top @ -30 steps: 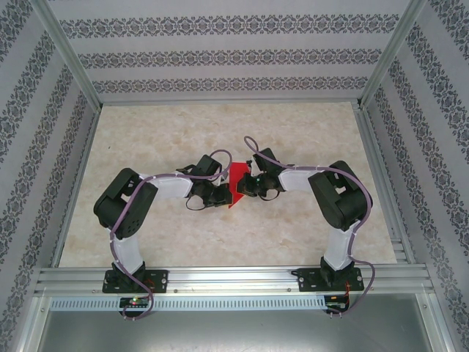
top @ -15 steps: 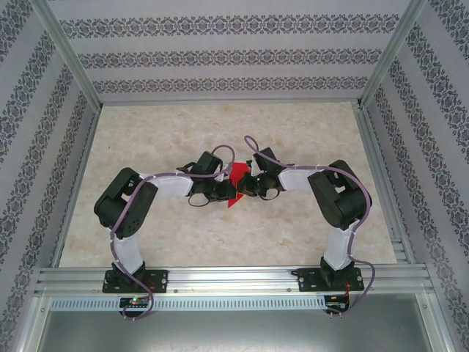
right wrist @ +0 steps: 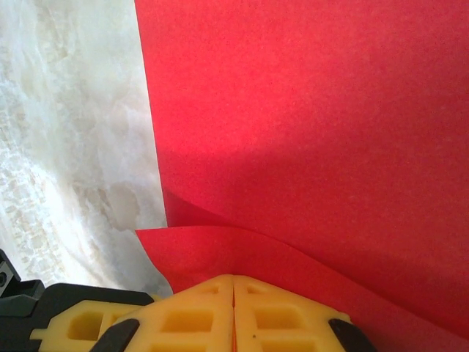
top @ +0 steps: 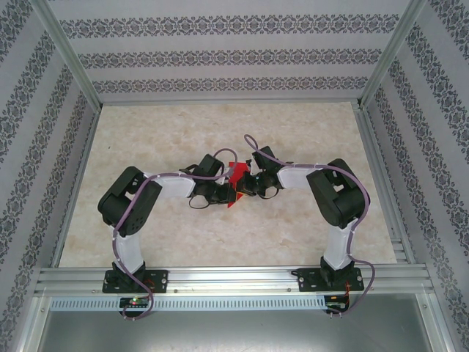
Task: Fold a paper plane with a square sheet of paper (pick it up from the middle)
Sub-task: Third fold the triangle at the center of the table.
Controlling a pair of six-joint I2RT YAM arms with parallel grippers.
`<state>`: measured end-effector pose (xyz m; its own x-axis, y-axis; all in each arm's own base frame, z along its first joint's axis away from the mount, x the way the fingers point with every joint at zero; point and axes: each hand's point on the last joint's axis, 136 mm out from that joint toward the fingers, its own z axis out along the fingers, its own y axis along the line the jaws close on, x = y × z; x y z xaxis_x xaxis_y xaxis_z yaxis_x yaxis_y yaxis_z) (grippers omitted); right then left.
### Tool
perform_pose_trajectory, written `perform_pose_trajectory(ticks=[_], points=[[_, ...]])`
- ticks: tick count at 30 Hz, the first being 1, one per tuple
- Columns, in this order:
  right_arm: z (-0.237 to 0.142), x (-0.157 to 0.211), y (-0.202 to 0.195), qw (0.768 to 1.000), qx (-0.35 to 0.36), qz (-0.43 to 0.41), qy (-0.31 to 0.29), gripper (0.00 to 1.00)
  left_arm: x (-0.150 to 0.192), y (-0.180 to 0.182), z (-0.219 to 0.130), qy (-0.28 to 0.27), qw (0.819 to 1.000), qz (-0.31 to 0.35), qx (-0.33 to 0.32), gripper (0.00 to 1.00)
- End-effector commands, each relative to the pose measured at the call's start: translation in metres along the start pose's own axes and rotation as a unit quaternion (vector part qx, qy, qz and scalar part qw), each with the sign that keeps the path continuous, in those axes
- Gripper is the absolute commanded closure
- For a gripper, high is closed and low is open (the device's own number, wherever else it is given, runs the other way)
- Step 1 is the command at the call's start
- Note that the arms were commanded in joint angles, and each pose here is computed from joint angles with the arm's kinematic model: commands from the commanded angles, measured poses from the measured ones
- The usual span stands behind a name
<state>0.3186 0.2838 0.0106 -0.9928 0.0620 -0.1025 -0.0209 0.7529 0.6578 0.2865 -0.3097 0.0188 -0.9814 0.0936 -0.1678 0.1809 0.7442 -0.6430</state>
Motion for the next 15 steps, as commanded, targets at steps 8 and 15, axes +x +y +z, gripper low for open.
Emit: perform_pose_trajectory(ticks=[8,15], points=[[0.017,0.029,-0.062,0.993,0.096,0.055,0.037,0.92,0.076,0.031,-0.015,0.085,0.994,-0.005,-0.066,0.91],[0.014,0.027,-0.055,0.994,0.088,0.050,0.032,0.92,0.023,-0.014,-0.052,-0.028,0.998,0.042,-0.044,0.91]])
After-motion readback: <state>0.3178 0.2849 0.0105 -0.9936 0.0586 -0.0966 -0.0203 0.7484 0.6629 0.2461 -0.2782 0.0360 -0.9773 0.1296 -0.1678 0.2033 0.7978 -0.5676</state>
